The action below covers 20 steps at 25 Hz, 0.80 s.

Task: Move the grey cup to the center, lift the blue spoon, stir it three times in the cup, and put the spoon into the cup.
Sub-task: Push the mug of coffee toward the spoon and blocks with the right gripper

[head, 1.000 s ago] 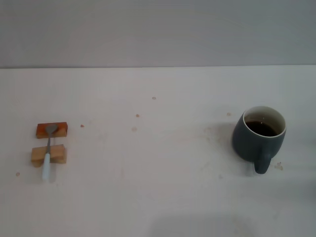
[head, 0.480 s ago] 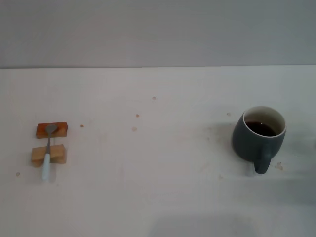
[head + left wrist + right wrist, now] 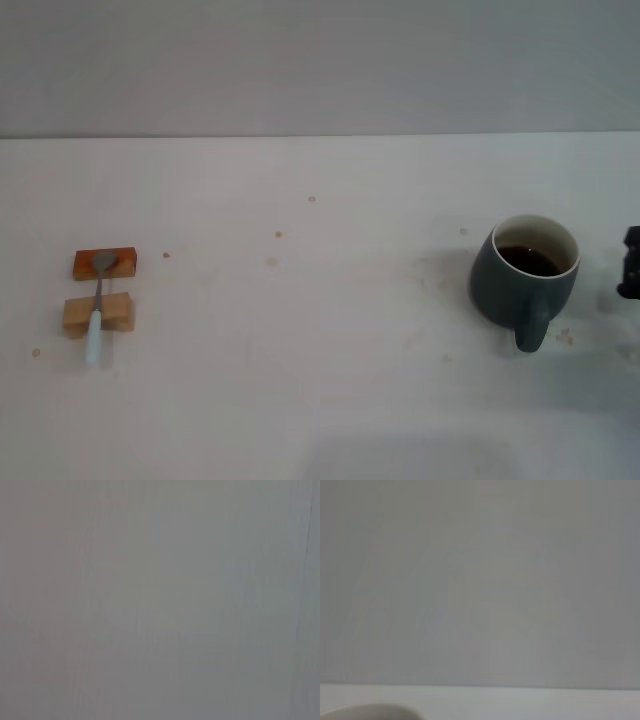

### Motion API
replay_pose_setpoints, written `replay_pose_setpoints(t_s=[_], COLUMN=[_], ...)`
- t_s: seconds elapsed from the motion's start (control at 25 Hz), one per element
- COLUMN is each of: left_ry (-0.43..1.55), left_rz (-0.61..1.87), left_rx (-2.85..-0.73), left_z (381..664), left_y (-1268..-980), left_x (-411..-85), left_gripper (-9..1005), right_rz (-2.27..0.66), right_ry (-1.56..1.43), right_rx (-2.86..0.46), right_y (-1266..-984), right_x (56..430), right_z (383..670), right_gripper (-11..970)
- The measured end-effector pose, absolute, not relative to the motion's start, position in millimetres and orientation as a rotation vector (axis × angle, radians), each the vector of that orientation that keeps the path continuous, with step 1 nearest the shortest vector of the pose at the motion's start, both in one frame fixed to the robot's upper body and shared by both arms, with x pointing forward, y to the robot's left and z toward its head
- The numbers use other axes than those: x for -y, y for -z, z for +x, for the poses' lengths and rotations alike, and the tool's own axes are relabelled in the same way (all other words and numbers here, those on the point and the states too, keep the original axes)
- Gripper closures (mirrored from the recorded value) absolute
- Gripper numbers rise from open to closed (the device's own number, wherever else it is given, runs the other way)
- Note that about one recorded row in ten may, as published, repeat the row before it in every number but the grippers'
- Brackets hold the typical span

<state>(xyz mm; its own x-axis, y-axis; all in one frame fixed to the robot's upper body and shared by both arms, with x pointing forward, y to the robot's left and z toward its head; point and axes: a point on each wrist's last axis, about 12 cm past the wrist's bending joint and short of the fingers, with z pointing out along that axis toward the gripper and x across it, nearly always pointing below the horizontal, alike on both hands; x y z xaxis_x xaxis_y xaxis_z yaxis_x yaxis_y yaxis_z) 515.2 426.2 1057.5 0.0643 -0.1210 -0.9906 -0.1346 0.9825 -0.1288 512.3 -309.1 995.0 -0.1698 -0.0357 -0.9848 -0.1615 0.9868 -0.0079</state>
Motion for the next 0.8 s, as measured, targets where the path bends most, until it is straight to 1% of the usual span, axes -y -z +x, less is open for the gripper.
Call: replay_pose_setpoints(t_s=[0.36, 0.52, 0.8], left_ry=[-0.007, -0.004, -0.004], left_rz=[-0.251, -0.26, -0.266], left_rx=[-1.496, -1.489, -1.482], left_z=[513.5, 515.5, 518.8], left_y=[-1055.9, -1056.8, -1058.5], left_x=[-426.8, -425.9, -425.4], left_gripper=[315, 315, 315], right_rz=[-0.253, -0.322, -0.393], right_ry=[-0.184, -0.205, -0.264], right_rx=[-1.773, -1.794, -1.819], right_y=[-1000.8, -1002.6, -1003.6], right_x=[298.1, 286.5, 269.4], right_z=[532.4, 543.0, 551.7], right_gripper=[961, 961, 961])
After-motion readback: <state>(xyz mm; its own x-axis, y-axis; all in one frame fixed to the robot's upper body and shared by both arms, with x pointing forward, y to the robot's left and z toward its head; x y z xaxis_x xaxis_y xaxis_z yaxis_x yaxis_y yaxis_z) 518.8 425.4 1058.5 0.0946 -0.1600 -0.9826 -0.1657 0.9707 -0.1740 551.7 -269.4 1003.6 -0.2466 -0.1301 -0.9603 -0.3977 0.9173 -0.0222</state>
